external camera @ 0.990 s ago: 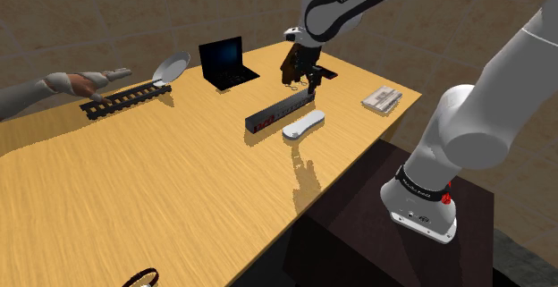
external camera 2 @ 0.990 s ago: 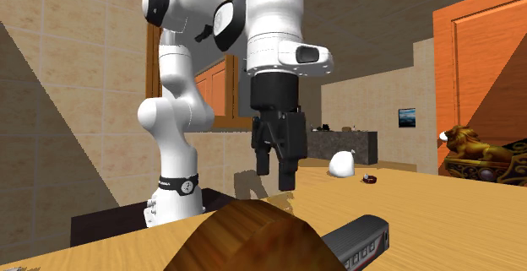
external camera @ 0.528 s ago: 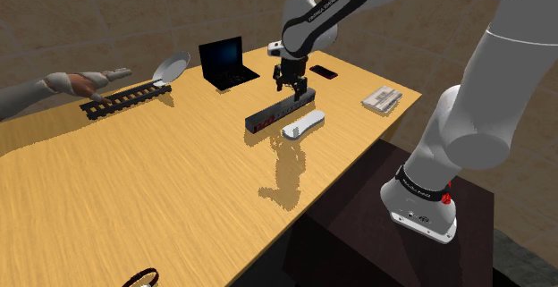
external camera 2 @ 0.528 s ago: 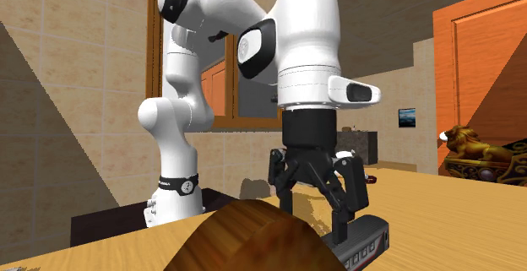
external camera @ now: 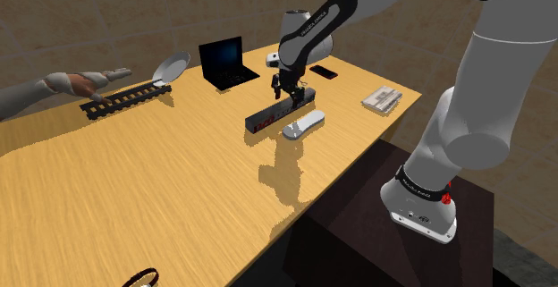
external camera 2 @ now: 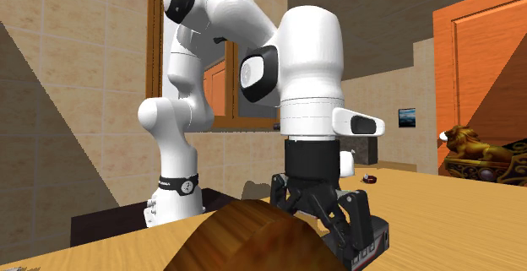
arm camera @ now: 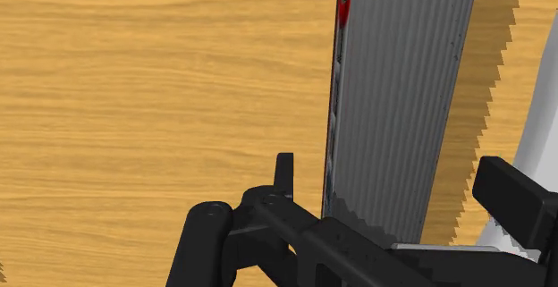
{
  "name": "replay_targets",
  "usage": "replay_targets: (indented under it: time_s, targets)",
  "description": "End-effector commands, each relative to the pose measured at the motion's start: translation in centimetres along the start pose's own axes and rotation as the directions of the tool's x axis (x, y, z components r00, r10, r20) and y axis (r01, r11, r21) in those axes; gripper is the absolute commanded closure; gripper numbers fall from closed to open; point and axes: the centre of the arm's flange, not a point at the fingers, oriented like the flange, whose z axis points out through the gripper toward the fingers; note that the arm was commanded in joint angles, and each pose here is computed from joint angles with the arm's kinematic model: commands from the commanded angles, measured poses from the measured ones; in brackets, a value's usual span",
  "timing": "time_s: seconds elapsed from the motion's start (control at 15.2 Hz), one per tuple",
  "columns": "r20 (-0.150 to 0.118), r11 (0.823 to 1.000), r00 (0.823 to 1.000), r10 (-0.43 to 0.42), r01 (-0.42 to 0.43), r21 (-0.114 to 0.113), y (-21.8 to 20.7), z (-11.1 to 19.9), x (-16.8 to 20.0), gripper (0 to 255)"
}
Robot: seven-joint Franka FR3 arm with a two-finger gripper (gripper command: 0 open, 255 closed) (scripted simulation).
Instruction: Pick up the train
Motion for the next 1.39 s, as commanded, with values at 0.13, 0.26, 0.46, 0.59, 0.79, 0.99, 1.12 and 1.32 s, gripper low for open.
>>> replay_targets:
  time_s: [0.13,0.26,0.46,0.59,0.79,0.99,1.12,1.32]
  targets:
    - [0.000,1.000,1.000,0.000,0.000,-0.001,0.0,0.1,0.0,255]
    - [0.000,1.000,1.000,0.000,0.000,-0.001,0.0,0.1,0.0,255]
    - [0.000,1.000,1.000,0.000,0.000,-0.001,0.0,0.1,0.0,255]
    - [0.000,1.000,1.000,0.000,0.000,-0.001,0.0,0.1,0.0,255]
    - [0.000,1.000,1.000,0.000,0.000,-0.001,0.0,-1.5,0.0,255]
    - [0.000,1.000,1.000,0.000,0.000,-0.001,0.0,-3.1,0.0,255]
    - [0.000,1.000,1.000,0.000,0.000,-0.001,0.0,-4.1,0.0,255]
    - [0.000,1.000,1.000,0.000,0.000,-0.001,0.0,-5.7,0.0,255]
